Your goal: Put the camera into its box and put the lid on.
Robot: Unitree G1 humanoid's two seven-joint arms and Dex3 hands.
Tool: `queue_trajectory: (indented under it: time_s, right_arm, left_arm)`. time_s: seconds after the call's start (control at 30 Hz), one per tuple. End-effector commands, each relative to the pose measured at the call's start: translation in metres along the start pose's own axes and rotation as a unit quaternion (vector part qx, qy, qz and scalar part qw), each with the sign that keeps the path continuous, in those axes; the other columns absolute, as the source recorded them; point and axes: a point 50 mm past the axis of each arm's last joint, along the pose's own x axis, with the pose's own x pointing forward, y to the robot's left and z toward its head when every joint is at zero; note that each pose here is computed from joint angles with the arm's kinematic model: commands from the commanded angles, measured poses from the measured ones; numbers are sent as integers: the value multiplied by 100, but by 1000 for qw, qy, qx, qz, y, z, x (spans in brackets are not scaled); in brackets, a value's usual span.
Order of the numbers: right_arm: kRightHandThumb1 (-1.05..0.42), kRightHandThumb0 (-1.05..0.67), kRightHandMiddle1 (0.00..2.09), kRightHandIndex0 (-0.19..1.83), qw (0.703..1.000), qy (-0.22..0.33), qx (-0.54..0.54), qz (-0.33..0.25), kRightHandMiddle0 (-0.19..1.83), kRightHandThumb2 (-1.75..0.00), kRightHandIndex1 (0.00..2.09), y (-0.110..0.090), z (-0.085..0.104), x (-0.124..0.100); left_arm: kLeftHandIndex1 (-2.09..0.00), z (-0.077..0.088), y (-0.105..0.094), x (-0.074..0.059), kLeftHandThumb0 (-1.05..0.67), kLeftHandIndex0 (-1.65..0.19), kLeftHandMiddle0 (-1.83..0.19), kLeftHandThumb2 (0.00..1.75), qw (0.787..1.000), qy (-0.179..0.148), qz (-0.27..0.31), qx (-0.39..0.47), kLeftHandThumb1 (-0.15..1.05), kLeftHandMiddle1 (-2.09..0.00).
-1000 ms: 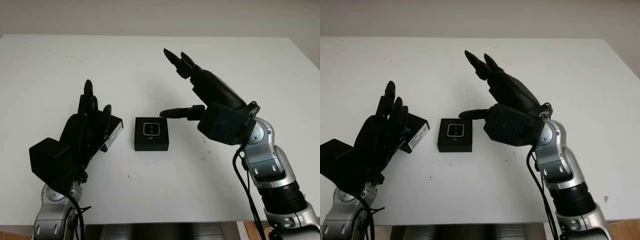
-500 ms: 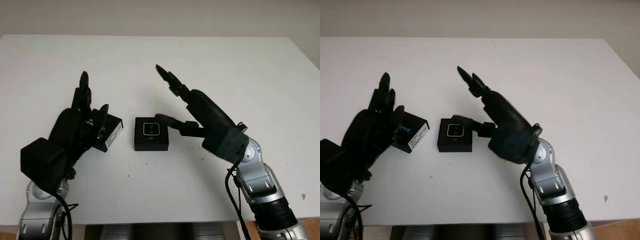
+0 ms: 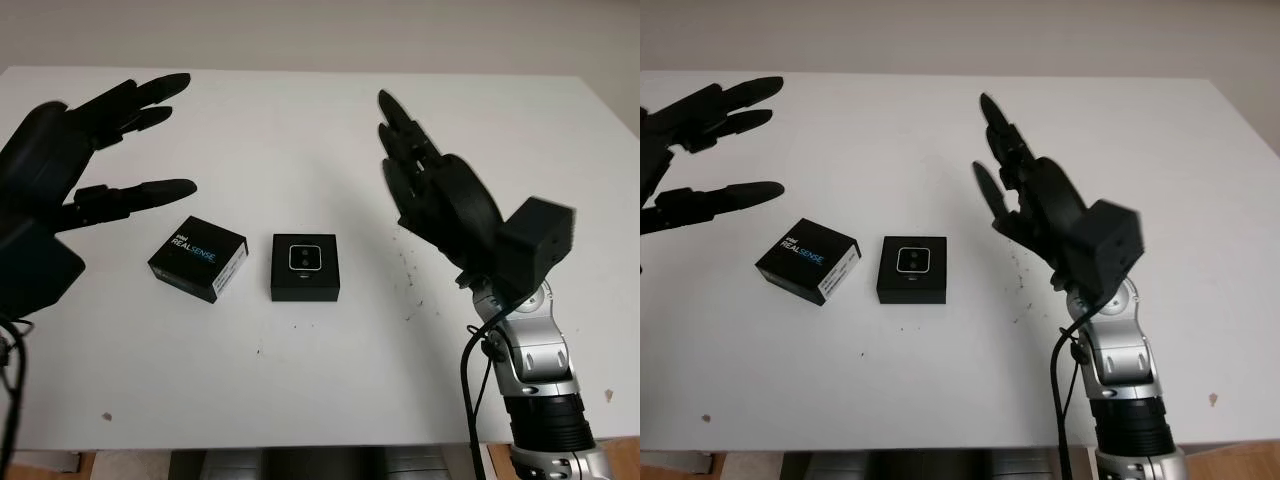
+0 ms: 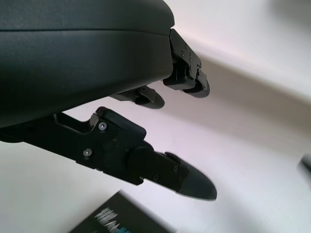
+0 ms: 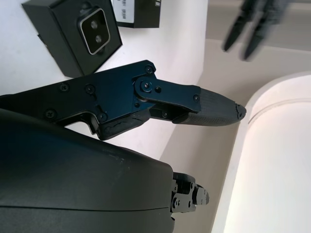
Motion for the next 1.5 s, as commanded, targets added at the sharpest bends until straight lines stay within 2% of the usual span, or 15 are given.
queue_trajectory:
  time_s: [0.0,0.1,0.27,0.43,0.57,0.67,0.93,1.2,1.47]
  right_arm:
    - [-105,-72,4,-11,1000,-11,6,-7,-9,-61,4,-9,7,4]
    - [-105,-67,5,-9,999,-19,15,-23,-8,-68,6,-18,12,6]
    - [-105,-71,6,-7,999,-16,22,-43,-6,-65,6,-30,19,8]
    - [-105,-71,7,-6,998,-16,28,-63,-5,-62,7,-36,23,7]
    - [-105,-68,7,-5,997,-11,29,-67,-4,-63,7,-35,22,5]
    - [-105,-68,7,-5,998,-8,21,-61,-4,-63,7,-34,19,5]
    - [-105,-65,7,-6,999,-4,18,-48,-6,-66,6,-32,16,2]
    - [-105,-62,7,-8,999,-6,11,-44,-6,-70,5,-32,16,0]
    - [-105,-65,6,-9,999,-9,10,-52,-9,-70,5,-29,14,-1]
  left_arm:
    - [-4,4,-2,6,-82,-14,-17,4,995,1,-69,73,87,-1]
    - [-1,6,-14,12,-78,-2,-5,3,980,2,-142,142,81,-2]
    - [-1,1,-27,16,-78,6,3,5,964,-5,-186,191,80,-2]
    - [-1,-9,-43,19,-77,10,6,5,955,-25,-205,212,79,-3]
    - [-2,-14,-49,21,-75,13,9,5,953,-29,-205,220,78,-4]
    - [-2,-20,-52,23,-75,15,9,6,957,-33,-185,219,80,-4]
    - [-4,-38,-57,33,-75,16,6,6,961,-20,-165,221,81,-6]
    - [-5,-44,-62,39,-73,15,6,6,967,-8,-170,191,83,-6]
    - [-7,-43,-69,40,-71,10,4,5,966,-15,-184,184,82,-6]
